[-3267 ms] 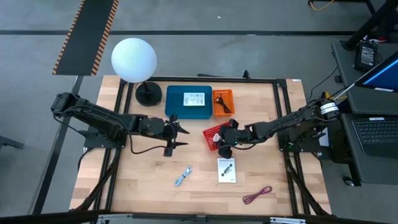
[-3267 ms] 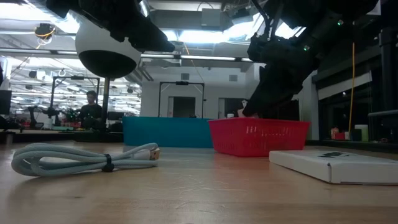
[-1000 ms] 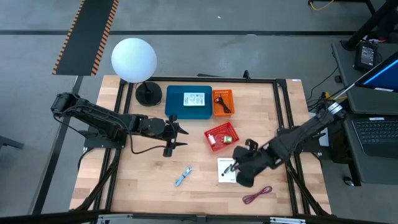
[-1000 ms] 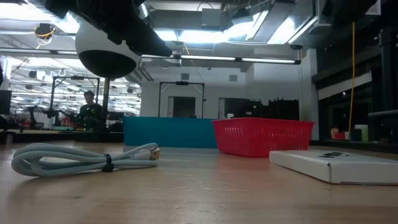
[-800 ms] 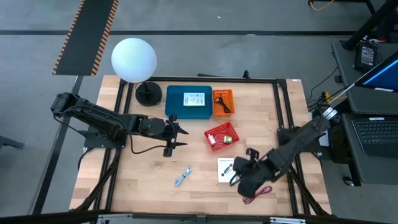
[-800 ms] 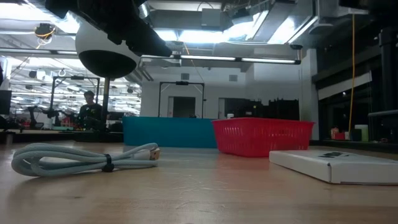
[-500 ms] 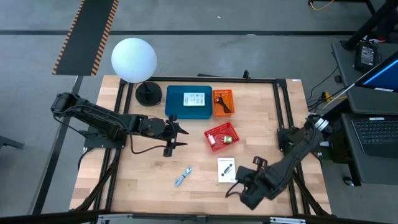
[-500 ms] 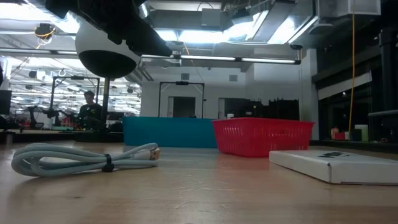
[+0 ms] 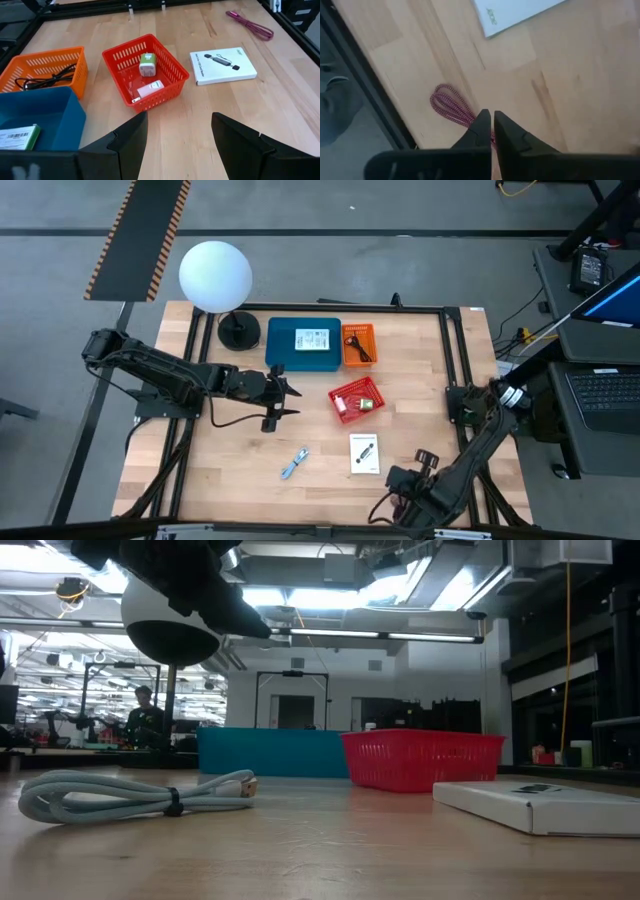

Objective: Pick and place items into bin
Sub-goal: Put the pink charger cable into the orange bin

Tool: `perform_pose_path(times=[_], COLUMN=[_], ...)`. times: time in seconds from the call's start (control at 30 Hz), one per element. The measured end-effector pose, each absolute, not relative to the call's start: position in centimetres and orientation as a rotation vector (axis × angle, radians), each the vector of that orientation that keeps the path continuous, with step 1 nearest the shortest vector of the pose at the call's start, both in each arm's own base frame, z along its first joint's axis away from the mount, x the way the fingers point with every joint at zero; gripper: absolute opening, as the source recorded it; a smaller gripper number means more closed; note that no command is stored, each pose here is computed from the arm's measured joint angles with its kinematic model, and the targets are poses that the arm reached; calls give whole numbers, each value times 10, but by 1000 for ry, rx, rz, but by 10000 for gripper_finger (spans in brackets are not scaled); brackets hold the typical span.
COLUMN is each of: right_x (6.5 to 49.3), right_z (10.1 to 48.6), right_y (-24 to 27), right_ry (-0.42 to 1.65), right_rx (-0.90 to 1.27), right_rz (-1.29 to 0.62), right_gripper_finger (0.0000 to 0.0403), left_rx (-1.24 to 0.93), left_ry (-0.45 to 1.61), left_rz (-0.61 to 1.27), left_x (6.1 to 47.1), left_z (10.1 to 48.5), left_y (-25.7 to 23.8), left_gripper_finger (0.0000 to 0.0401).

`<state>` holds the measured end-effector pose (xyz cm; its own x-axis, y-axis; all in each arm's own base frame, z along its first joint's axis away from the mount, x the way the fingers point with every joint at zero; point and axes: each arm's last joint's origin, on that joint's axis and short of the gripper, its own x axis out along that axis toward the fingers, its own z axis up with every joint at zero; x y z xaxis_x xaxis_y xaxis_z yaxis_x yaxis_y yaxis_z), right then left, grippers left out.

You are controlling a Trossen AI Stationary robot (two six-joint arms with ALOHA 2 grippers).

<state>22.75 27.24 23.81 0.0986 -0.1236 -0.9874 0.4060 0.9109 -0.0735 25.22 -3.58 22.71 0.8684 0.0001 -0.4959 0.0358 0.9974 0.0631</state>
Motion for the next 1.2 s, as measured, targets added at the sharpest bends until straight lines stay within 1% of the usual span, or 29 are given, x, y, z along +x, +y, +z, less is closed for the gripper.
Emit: perform_pose_path(times=[0.17, 0.23, 0.33, 0.57, 0.77, 0.93, 1.2], right_x=[222, 219, 215, 212, 209, 210, 211], right_z=[232, 227, 220, 200, 179, 159, 143], right_y=[282, 287, 294, 306, 314, 317, 319], right_ry=[1435, 1454, 1458, 1462, 1505, 1549, 1576], right_rx=[220, 210, 194, 163, 32, 1, -40], right_rz=[-375, -366, -356, -374, -345, -384, -400], right_gripper_finger=[8, 17, 46, 134, 182, 197, 189], left_rx=[71, 71, 71, 51, 34, -3, -7], left_ry=[520, 520, 521, 522, 523, 527, 527], left_rz=[-19, -19, -19, -49, -76, -102, -107], left_x=[252, 252, 252, 252, 252, 252, 252], left_z=[227, 227, 227, 227, 227, 227, 227], left_y=[-36, -36, -36, -37, -38, -39, -39], left_gripper_finger=[214, 214, 214, 214, 214, 214, 214])
